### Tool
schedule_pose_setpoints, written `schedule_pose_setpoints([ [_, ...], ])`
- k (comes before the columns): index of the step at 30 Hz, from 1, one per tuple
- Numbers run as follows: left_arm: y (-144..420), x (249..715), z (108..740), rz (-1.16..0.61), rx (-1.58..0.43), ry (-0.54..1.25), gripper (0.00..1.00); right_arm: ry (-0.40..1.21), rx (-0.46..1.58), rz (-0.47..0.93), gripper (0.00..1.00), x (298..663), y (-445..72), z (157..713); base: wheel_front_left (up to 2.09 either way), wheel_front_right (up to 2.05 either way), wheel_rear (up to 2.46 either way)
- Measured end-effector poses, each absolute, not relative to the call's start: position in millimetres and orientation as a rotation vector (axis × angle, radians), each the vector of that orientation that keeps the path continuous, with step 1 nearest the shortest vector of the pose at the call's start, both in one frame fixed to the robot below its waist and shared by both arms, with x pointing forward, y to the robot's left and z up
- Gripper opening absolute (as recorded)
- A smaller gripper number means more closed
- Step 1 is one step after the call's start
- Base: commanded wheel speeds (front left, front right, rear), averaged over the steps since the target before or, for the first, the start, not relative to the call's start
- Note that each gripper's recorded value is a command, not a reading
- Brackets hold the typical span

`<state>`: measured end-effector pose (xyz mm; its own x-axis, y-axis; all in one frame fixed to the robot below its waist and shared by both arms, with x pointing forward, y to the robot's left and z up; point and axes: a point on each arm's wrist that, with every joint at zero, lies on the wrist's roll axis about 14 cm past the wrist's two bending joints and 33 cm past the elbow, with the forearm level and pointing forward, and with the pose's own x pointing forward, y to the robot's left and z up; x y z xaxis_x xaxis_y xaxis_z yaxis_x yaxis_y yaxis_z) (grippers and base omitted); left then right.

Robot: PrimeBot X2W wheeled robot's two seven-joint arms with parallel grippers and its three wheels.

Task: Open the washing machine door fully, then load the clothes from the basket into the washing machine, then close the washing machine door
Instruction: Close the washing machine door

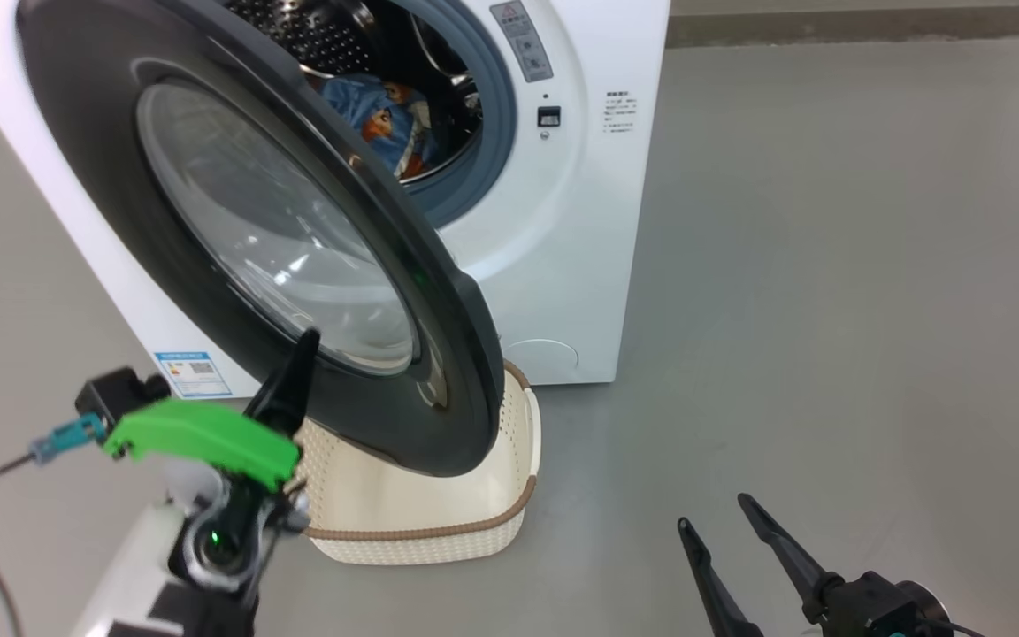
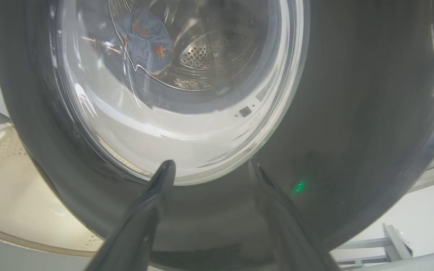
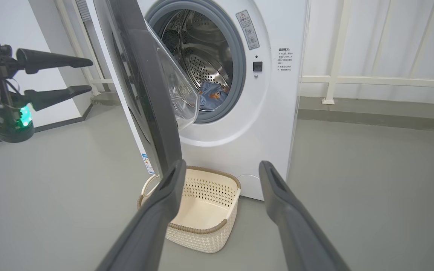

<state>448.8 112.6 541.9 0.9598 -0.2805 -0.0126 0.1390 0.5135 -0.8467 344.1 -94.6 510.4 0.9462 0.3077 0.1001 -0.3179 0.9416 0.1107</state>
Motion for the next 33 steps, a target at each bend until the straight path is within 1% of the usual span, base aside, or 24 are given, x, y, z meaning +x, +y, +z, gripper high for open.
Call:
schedule_pose_setpoints([
  [3,126.8,436.1,530.0,-0.219,-0.839,0.106,1.00,-0.095,0.125,0.322,1.00,345.1,-94.1,514.6,0.00,0.00,0.00],
  [6,137.5,419.7,511.9,-0.180,-0.747,0.086,1.00,-0.103,0.126,0.324,1.00,344.5,-93.5,517.2,0.00,0.00,0.00],
  [9,149.6,404.0,493.3,-0.148,-0.590,0.094,1.00,-0.097,0.126,0.316,1.00,342.3,-96.0,515.1,0.00,0.00,0.00],
  [12,162.8,391.2,482.6,-0.099,-0.508,0.099,1.00,-0.107,0.125,0.311,1.00,343.1,-97.9,518.0,0.00,0.00,0.00],
  [20,191.0,348.2,469.6,0.037,-0.413,0.068,1.00,-0.110,0.123,0.279,1.00,341.0,-108.0,518.5,0.00,0.00,0.00],
  [25,195.0,325.3,468.7,0.035,-0.271,0.054,1.00,-0.122,0.122,0.262,1.00,338.8,-113.6,521.6,0.00,0.00,0.00],
  [29,196.3,309.5,458.8,0.045,-0.246,0.077,1.00,-0.121,0.121,0.241,1.00,335.6,-120.3,521.0,0.00,0.00,0.00],
  [33,195.3,305.2,456.3,0.041,-0.242,0.081,1.00,-0.125,0.120,0.235,1.00,334.9,-122.4,522.1,0.00,0.00,0.00],
])
